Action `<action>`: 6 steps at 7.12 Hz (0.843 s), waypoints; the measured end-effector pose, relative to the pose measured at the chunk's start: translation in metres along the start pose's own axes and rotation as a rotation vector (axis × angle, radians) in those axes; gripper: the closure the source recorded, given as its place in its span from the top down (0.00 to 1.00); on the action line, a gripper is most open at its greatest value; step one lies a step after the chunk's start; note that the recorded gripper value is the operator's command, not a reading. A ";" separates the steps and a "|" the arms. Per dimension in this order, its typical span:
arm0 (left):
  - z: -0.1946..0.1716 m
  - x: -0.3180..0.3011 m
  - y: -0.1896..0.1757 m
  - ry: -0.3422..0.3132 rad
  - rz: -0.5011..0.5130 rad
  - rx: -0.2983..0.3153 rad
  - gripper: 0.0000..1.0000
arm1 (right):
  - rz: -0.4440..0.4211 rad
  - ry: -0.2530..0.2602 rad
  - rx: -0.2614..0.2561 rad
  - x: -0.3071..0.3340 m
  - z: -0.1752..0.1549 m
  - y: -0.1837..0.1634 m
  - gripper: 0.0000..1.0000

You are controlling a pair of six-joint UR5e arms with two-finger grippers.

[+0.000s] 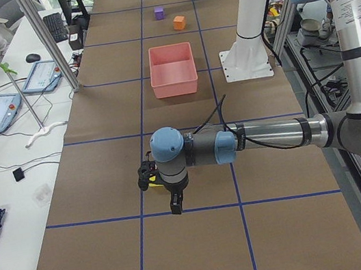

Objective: Place blocks into pink bin with both arms

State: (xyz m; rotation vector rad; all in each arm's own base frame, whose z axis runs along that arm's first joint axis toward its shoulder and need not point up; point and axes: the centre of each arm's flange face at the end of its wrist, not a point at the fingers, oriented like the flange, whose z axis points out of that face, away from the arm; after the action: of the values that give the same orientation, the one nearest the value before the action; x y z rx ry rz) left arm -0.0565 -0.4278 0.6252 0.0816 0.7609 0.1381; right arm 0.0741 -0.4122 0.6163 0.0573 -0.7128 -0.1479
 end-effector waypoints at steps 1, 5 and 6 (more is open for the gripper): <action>-0.001 0.001 -0.001 0.000 0.002 0.002 1.00 | 0.000 0.000 0.000 0.000 0.000 0.000 1.00; -0.007 0.008 -0.010 -0.003 0.019 0.024 1.00 | -0.001 0.005 -0.001 0.001 0.000 0.000 1.00; -0.014 0.015 -0.024 -0.004 0.041 0.044 1.00 | -0.004 0.005 0.000 0.001 0.000 0.000 1.00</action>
State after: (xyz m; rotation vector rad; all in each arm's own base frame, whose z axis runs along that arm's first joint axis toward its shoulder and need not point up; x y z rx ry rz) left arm -0.0527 -0.4485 0.6021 0.1397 0.7585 0.1605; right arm 0.0745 -0.4120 0.6167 0.0587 -0.7073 -0.1515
